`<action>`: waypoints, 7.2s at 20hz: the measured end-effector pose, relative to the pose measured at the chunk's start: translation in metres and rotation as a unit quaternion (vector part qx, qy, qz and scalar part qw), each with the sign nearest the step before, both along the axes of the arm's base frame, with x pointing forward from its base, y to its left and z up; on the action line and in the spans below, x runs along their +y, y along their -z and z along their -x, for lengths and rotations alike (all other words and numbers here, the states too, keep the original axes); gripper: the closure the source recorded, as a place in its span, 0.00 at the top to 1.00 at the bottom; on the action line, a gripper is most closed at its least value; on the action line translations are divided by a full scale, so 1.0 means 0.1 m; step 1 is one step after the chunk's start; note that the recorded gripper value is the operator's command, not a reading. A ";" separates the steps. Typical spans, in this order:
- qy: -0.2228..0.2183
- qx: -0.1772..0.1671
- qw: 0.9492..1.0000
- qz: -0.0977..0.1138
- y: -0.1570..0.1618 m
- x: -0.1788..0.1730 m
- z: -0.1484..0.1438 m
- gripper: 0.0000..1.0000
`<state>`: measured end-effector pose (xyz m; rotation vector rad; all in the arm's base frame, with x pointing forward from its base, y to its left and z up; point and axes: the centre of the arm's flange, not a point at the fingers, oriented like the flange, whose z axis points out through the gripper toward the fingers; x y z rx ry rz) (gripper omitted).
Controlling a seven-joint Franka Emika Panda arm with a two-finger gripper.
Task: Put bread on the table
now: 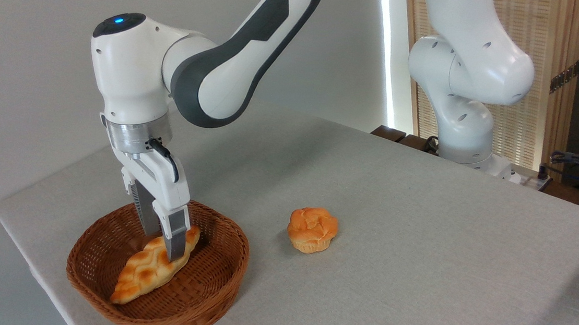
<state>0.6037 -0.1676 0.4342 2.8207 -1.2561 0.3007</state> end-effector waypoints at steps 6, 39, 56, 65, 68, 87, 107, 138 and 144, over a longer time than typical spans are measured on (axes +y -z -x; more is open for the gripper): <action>-0.003 0.004 1.000 -0.001 0.04 0.03 0.01 0.99; 0.015 -0.011 1.000 -0.004 -0.05 0.08 0.00 0.02; 0.008 0.060 0.998 0.000 -0.95 0.24 1.35 0.03; 0.116 0.087 0.989 -0.032 -0.32 -0.09 2.20 0.91; 0.122 0.097 0.987 -0.034 -0.14 -0.13 2.18 1.00; 0.124 0.054 0.991 -0.026 -0.90 -0.26 1.65 1.00; -0.008 0.072 0.997 -0.016 -2.06 1.05 0.55 1.00; -0.017 0.076 0.996 -0.049 -2.01 1.19 0.52 1.00; -0.020 0.076 0.996 -0.049 -2.01 1.22 0.52 1.00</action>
